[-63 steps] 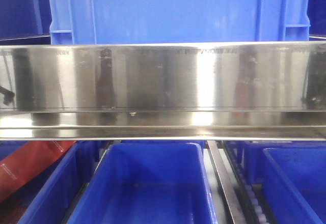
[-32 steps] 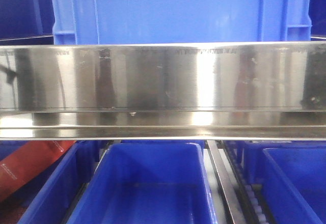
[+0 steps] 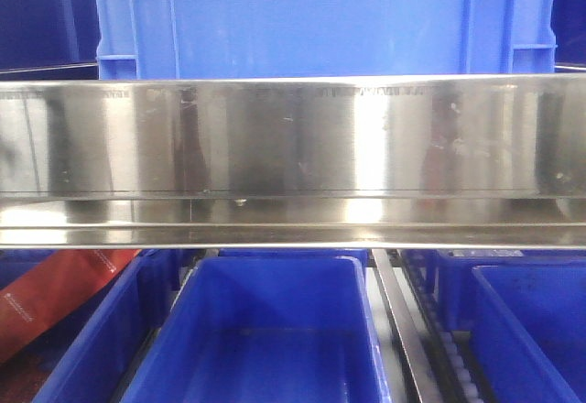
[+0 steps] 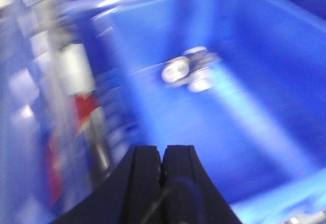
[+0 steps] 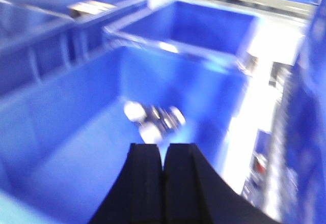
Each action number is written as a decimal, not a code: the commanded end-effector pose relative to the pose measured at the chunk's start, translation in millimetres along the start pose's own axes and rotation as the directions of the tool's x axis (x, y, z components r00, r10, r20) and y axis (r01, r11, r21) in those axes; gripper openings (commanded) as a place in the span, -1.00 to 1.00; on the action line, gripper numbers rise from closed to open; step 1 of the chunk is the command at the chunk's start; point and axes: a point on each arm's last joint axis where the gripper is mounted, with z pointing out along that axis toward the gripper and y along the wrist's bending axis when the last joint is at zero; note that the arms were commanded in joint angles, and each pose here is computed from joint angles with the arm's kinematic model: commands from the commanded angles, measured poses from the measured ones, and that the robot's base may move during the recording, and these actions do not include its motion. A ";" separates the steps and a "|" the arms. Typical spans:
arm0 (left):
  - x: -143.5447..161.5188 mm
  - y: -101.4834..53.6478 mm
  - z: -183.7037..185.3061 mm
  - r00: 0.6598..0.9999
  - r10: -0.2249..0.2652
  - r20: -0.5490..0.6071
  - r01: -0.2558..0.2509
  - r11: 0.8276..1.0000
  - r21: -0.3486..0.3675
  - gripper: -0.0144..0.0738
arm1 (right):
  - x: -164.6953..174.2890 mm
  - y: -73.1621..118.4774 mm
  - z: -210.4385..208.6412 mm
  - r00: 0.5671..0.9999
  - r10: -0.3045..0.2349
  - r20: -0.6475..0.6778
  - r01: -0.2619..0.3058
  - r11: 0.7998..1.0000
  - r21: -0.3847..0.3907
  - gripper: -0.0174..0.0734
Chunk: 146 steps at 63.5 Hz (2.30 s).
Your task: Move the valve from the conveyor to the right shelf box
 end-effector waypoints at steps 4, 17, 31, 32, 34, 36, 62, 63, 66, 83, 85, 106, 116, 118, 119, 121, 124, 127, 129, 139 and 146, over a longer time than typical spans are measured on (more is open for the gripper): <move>25.9 1.1 -20.7 0.994 -0.007 0.107 0.010 1.000 -0.030 -0.92 | 30.4 0.2 -14.9 0.999 0.007 0.051 -0.008 0.999 0.033 -0.96; 92.4 -3.4 -43.0 0.968 -0.003 0.251 0.015 0.999 -0.045 -0.92 | 83.5 3.4 -37.0 0.991 0.014 0.134 -0.023 0.998 0.066 -0.96; 168.7 -8.0 -53.0 0.920 0.003 0.392 0.021 0.998 -0.058 -0.92 | 146.3 7.4 -54.5 0.987 0.019 0.159 -0.033 0.996 0.084 -0.96; 173.2 -8.2 -53.2 0.916 0.004 0.401 0.022 0.998 -0.059 -0.92 | 152.3 7.6 -53.9 0.988 0.021 0.150 -0.034 0.996 0.085 -0.97; 184.1 -8.8 -53.1 0.909 0.005 0.417 0.023 0.998 -0.060 -0.92 | 161.5 8.1 -55.1 0.989 0.022 0.146 -0.035 0.996 0.086 -0.97; 194.4 -9.4 -52.5 0.902 0.003 0.433 0.026 0.998 -0.060 -0.92 | 168.9 8.5 -55.7 0.990 0.023 0.142 -0.036 0.996 0.087 -0.97; 251.0 -11.8 -38.0 0.892 -0.004 0.452 0.035 0.998 -0.061 -0.92 | 231.2 9.0 -55.5 0.986 0.027 0.163 -0.046 0.993 0.110 -0.97; 251.0 -11.8 -38.0 0.892 -0.004 0.452 0.035 0.998 -0.061 -0.92 | 231.2 9.0 -55.5 0.986 0.027 0.163 -0.046 0.993 0.110 -0.97; 250.9 -11.7 -38.1 0.891 -0.004 0.454 0.035 0.998 -0.061 -0.92 | 231.1 9.0 -55.5 0.986 0.027 0.165 -0.046 0.993 0.111 -0.97; 250.9 -11.7 -38.1 0.891 -0.004 0.454 0.035 0.998 -0.061 -0.92 | 231.4 9.1 -55.4 0.987 0.028 0.161 -0.046 0.993 0.110 -0.97; 250.9 -11.7 -38.1 0.891 -0.004 0.454 0.035 0.998 -0.061 -0.92 | 231.4 9.1 -55.4 0.987 0.028 0.161 -0.046 0.993 0.110 -0.97; 251.2 -11.7 -37.9 0.892 -0.004 0.452 0.035 0.998 -0.061 -0.92 | 231.4 9.1 -55.4 0.987 0.028 0.161 -0.046 0.993 0.110 -0.97; 254.3 -8.4 -45.3 0.880 0.005 0.476 0.052 0.993 -0.107 -0.92 | 231.4 9.1 -55.4 0.987 0.028 0.161 -0.046 0.993 0.110 -0.97; 256.6 -7.3 -47.1 0.878 0.006 0.479 0.061 0.990 -0.123 -0.92 | 231.4 9.1 -55.4 0.987 0.028 0.161 -0.046 0.993 0.110 -0.97; 257.7 -6.7 -48.1 0.876 0.010 0.482 0.063 0.989 -0.135 -0.92 | 231.4 9.1 -55.4 0.987 0.028 0.161 -0.046 0.993 0.110 -0.97; 260.8 -5.3 -49.9 0.873 0.022 0.488 0.065 0.985 -0.161 -0.92 | 231.4 9.1 -55.4 0.987 0.028 0.161 -0.046 0.993 0.110 -0.97; 267.9 -3.6 -53.5 0.864 0.034 0.502 0.080 0.976 -0.204 -0.92 | 231.4 9.1 -55.4 0.987 0.028 0.161 -0.046 0.993 0.110 -0.97; 277.2 -2.0 -53.6 0.863 0.037 0.504 0.099 0.966 -0.240 -0.92 | 231.4 9.1 -55.4 0.987 0.028 0.161 -0.046 0.993 0.110 -0.97; 283.3 -1.5 -53.5 0.862 0.038 0.506 0.109 0.960 -0.259 -0.92 | 231.4 9.1 -55.4 0.987 0.028 0.161 -0.046 0.993 0.110 -0.97; 322.1 -2.9 -44.9 0.845 0.046 0.533 0.140 0.942 -0.304 -0.92 | 231.4 9.1 -55.4 0.987 0.028 0.161 -0.046 0.993 0.110 -0.97; 345.4 -2.1 -27.5 0.849 0.043 0.527 0.141 0.942 -0.305 -0.92 | 231.4 9.1 -55.4 0.987 0.028 0.161 -0.046 0.993 0.110 -0.97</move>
